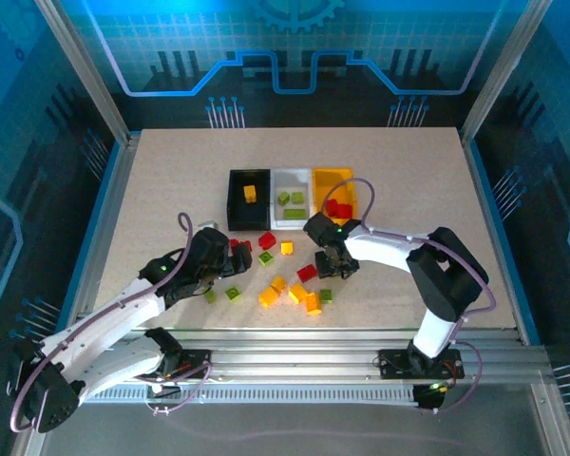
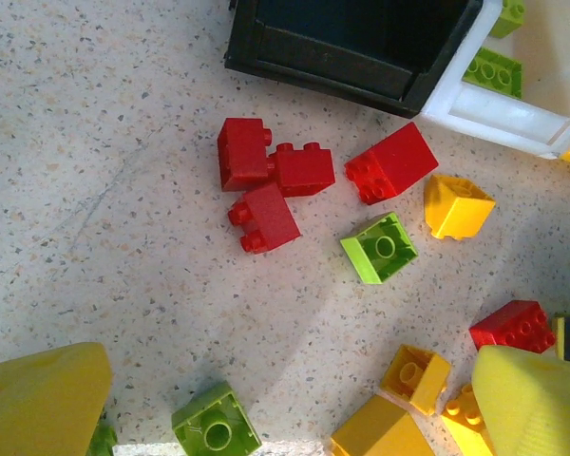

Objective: Sort the legos into containers by color

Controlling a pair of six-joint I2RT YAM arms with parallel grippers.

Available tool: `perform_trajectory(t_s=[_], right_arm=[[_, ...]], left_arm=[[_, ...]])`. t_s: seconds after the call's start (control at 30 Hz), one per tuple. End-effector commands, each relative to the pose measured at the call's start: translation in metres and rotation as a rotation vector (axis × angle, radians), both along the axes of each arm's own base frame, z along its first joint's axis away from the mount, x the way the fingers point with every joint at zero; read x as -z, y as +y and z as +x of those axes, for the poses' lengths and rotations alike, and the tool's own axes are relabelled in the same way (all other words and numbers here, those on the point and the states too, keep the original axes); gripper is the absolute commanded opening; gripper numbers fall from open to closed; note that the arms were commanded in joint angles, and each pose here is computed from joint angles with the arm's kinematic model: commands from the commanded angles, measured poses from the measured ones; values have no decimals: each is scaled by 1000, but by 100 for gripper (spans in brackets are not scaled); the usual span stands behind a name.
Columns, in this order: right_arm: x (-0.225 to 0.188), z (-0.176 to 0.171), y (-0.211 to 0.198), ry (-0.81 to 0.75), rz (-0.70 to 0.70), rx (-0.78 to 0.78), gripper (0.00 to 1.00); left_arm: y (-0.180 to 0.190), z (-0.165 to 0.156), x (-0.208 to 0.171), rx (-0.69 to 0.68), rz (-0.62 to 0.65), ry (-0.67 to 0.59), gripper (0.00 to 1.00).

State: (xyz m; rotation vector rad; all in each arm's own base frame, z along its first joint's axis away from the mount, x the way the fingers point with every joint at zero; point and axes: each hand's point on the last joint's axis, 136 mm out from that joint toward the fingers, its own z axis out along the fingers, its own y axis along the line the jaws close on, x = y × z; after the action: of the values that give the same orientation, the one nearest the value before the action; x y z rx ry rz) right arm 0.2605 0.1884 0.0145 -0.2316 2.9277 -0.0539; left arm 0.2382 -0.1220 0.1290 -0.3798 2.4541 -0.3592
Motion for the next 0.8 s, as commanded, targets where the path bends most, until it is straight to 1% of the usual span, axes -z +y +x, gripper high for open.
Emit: perform_trajectory(t_s=[0.0, 0.1, 0.2, 0.3, 0.4, 0.53, 0.63, 0.77], right_arm=[[11, -12, -24, 41, -51, 39, 43], [-4, -9, -21, -1, 7, 35, 38], [-37, 2, -16, -67, 57, 15, 35], [-82, 21, 2, -159, 134, -35, 32], [-113, 44, 25, -214, 188, -75, 31], [-127, 87, 61, -259, 211, -98, 31], [-125, 121, 81, -282, 195, -96, 31], [-114, 162, 97, -300, 151, -76, 31]], left_arm=[[2, 3, -10, 5, 9, -21, 99], [2, 5, -11, 6, 11, -24, 99], [3, 5, -13, 5, 18, -27, 99], [4, 5, -14, 1, 19, -30, 99], [4, 6, -16, 0, 13, -33, 99], [4, 5, -15, -3, 11, -26, 99], [5, 4, -16, -5, 15, -20, 99], [7, 2, -18, -2, 19, -17, 99]])
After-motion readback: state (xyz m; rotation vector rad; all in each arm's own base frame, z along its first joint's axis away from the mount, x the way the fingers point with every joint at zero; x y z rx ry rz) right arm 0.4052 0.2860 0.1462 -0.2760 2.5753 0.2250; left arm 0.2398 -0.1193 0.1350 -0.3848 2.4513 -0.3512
